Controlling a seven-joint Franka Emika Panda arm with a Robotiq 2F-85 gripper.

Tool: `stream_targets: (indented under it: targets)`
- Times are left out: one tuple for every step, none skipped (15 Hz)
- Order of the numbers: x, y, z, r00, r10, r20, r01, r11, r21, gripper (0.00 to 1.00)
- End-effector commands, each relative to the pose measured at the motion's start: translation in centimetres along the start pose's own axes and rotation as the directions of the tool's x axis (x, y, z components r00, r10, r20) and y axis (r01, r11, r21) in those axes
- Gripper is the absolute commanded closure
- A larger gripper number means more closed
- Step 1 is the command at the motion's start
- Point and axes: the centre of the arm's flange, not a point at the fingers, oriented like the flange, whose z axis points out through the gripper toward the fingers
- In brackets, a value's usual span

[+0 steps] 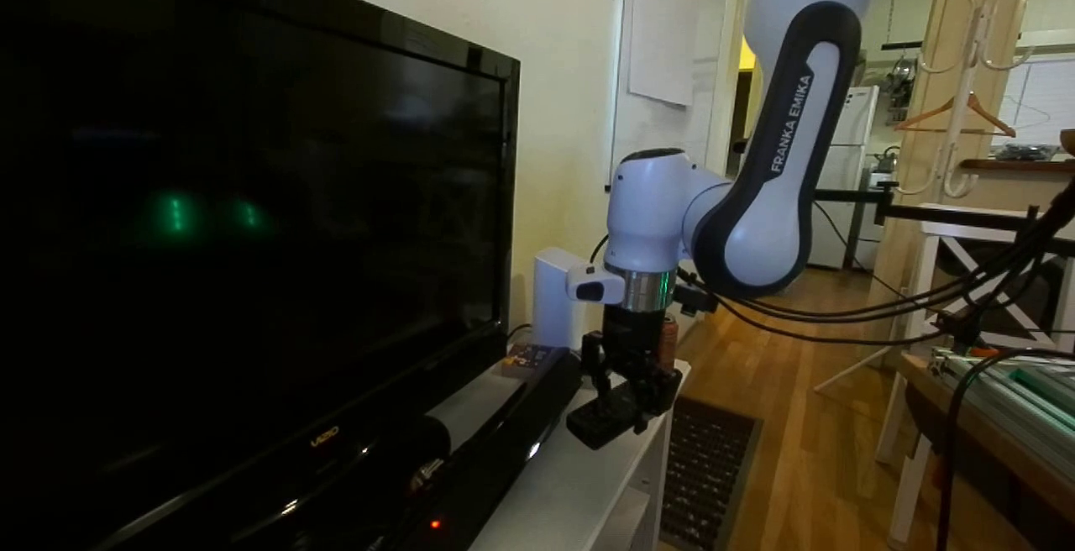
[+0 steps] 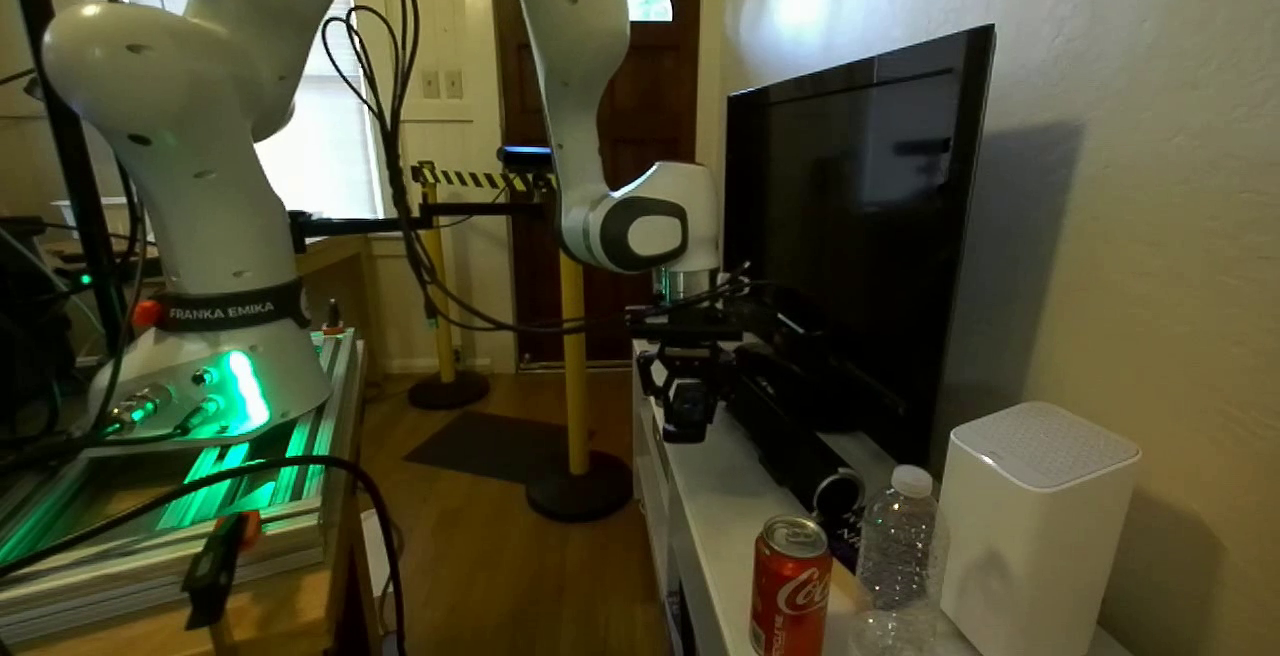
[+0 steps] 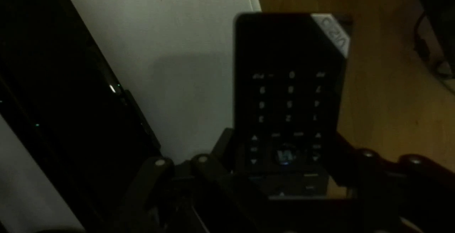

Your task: Twist around the remote

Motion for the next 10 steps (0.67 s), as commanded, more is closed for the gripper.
stream_targets:
  targets:
    - [-0.1,1.3,3.4,0.998,-0.065,0.004,0.065,0.998,0.021,0.64]
    - [-0.1,1.5,4.2,0.997,-0.072,0.007,0.072,0.997,0.015,0.64]
    - [-0.1,1.7,4.8,0.998,-0.063,0.015,0.062,0.998,0.032,0.64]
    - [-0.3,0.3,3.3,0.999,-0.036,0.013,0.036,0.999,0.030,0.64]
    - [-0.3,0.3,3.8,0.999,-0.036,0.015,0.035,0.999,0.035,0.39]
    - [-0.4,0.2,4.0,0.999,-0.035,0.016,0.035,0.999,0.038,0.39]
    - [-0.3,0.2,4.0,0.999,-0.036,0.016,0.035,0.999,0.038,0.39]
    - [-0.3,0.2,4.0,0.999,-0.036,0.016,0.035,0.999,0.037,0.39]
    - [-0.3,0.2,4.0,0.999,-0.036,0.016,0.035,0.999,0.037,0.64]
    - [-0.3,0.4,4.3,0.999,-0.031,0.009,0.030,0.999,0.041,0.64]
